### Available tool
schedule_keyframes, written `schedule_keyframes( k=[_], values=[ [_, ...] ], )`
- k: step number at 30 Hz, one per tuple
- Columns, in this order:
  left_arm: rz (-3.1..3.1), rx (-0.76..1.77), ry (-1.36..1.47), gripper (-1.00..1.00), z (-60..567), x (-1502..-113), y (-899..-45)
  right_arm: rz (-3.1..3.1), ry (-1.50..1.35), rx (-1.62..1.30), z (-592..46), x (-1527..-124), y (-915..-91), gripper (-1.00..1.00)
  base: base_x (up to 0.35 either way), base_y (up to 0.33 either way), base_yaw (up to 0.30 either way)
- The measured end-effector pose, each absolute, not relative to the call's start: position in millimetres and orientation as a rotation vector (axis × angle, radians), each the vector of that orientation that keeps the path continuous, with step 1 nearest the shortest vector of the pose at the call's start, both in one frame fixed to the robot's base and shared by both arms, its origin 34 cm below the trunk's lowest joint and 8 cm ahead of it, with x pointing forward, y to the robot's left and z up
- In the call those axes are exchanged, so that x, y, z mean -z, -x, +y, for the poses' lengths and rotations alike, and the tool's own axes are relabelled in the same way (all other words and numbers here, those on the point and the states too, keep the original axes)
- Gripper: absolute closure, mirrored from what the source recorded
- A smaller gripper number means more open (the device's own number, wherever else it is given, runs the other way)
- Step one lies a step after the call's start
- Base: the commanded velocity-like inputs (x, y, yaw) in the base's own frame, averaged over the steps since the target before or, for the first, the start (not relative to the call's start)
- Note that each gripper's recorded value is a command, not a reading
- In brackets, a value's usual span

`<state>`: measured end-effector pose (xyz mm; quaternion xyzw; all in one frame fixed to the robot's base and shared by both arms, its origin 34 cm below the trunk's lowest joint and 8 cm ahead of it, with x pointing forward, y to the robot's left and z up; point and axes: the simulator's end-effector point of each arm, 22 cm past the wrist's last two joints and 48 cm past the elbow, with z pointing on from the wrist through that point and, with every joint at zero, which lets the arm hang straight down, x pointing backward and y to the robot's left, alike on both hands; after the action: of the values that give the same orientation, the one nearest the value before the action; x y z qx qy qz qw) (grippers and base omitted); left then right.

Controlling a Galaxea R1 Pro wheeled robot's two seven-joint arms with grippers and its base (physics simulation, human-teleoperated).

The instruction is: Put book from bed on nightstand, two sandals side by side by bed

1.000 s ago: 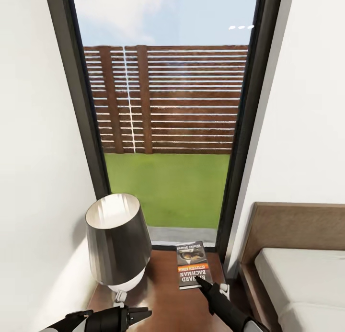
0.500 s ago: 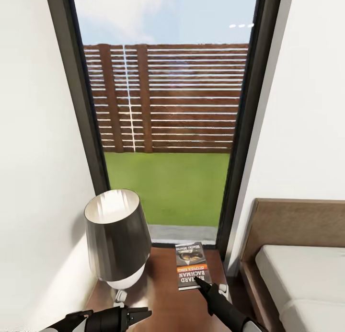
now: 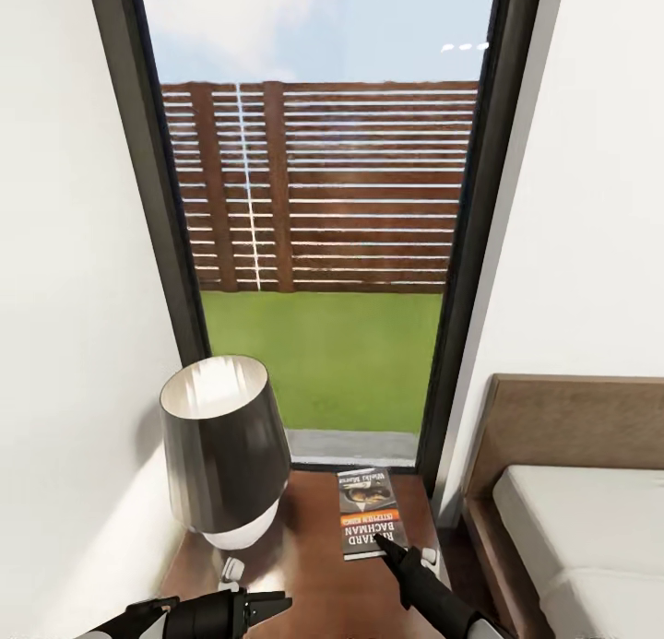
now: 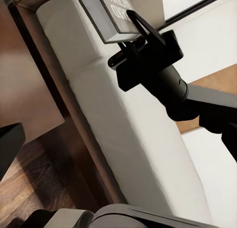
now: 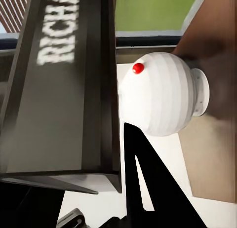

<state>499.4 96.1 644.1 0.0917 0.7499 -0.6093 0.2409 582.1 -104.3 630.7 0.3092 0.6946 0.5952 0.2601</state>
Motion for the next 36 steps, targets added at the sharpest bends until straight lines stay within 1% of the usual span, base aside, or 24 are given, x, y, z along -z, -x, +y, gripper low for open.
schedule_keyframes(
  k=[36],
  values=[
    [2.053, 1.665, -0.253, -1.00, 96.1, -572.9, -489.4, 1.888, -0.839, -1.610, -104.2, -558.0, -570.9, 1.00, 0.000, 0.000, 0.000]
  ],
)
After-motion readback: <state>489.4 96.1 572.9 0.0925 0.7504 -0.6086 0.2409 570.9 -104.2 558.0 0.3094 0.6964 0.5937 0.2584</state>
